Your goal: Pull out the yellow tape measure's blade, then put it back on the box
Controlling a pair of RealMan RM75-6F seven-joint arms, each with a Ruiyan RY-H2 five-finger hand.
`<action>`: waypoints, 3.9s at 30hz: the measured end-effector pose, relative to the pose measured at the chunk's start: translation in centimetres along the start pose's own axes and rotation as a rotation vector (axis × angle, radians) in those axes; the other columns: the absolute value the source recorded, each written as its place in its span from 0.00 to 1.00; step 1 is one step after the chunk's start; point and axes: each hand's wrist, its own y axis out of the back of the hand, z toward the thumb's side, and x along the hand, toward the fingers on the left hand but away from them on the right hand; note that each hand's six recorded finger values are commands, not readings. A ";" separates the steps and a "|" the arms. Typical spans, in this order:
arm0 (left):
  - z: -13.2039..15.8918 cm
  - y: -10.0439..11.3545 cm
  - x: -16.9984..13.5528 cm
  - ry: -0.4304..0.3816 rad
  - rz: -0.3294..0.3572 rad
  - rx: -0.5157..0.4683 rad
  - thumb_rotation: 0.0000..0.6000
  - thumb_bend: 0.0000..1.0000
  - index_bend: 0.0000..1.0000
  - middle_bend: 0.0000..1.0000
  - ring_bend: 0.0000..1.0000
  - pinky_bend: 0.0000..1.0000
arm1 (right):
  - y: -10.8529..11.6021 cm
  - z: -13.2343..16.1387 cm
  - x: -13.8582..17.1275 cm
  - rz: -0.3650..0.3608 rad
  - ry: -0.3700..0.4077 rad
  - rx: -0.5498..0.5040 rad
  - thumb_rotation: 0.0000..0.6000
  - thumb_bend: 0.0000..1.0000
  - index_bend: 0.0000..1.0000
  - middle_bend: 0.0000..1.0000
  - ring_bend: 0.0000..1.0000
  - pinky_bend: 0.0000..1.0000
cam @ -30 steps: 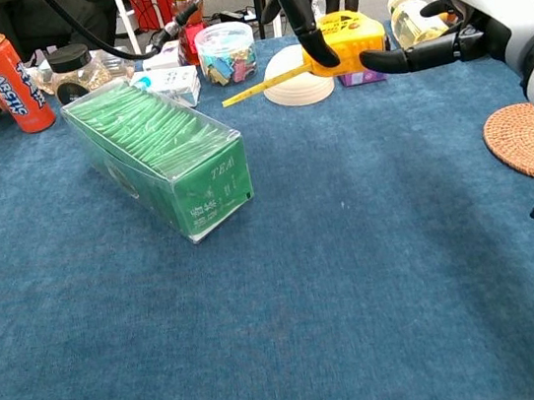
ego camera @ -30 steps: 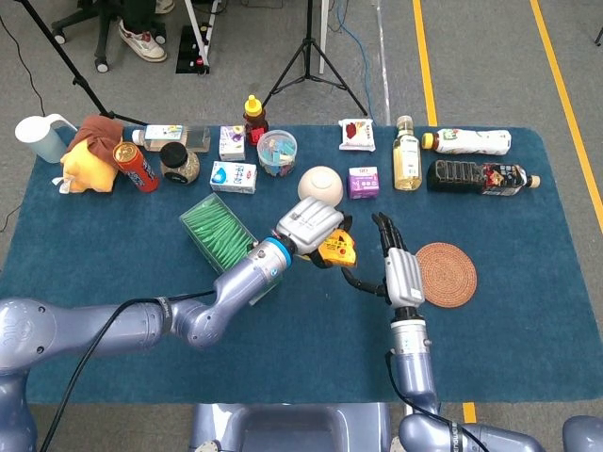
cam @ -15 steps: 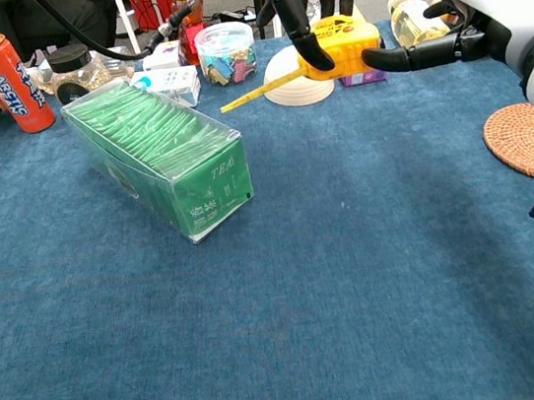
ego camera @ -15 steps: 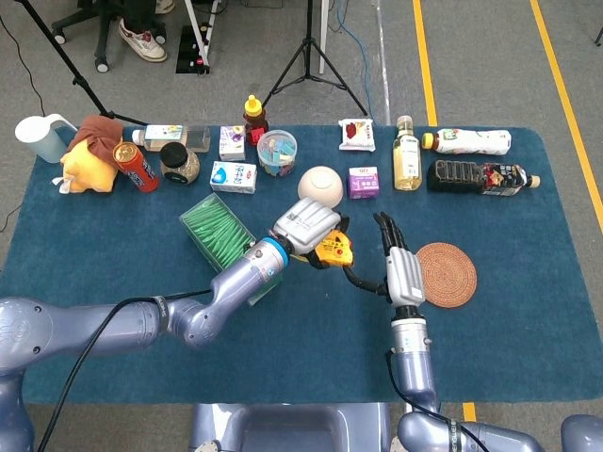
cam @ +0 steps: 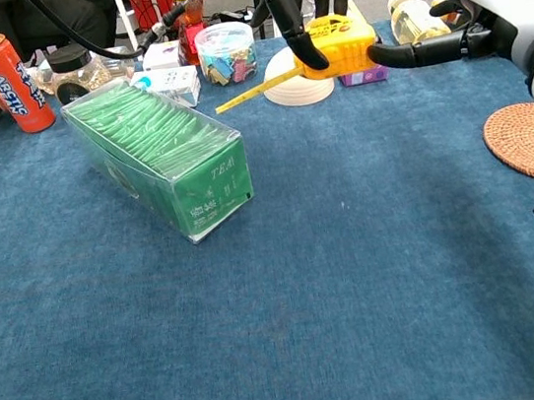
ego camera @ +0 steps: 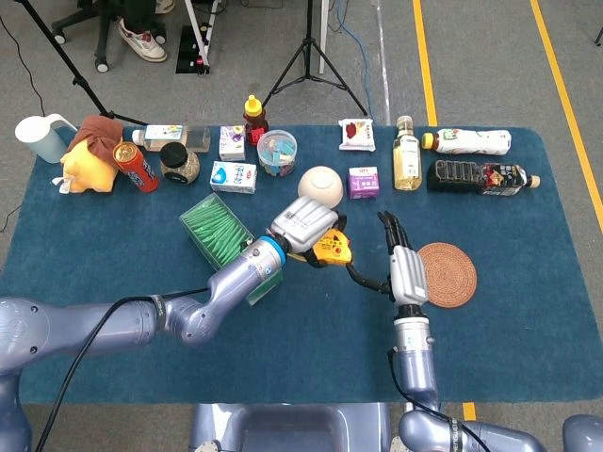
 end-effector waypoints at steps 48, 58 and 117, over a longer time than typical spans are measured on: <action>-1.7 -0.2 0.1 0.030 -0.004 -0.001 1.00 0.36 0.63 0.49 0.46 0.63 | 0.6 -0.4 -0.1 -0.016 -0.024 -0.015 0.84 0.54 0.58 0.24 0.22 0.26; -1.6 -0.5 0.2 0.029 -0.007 0.001 1.00 0.36 0.63 0.49 0.46 0.63 | 0.7 -0.6 -0.1 -0.021 -0.030 -0.026 0.88 0.54 0.60 0.25 0.22 0.26; -16.8 1.4 -8.5 0.326 -0.061 0.227 1.00 0.36 0.64 0.49 0.46 0.63 | 9.1 -7.1 -0.7 -0.185 -0.209 -0.113 0.90 0.58 0.62 0.26 0.23 0.27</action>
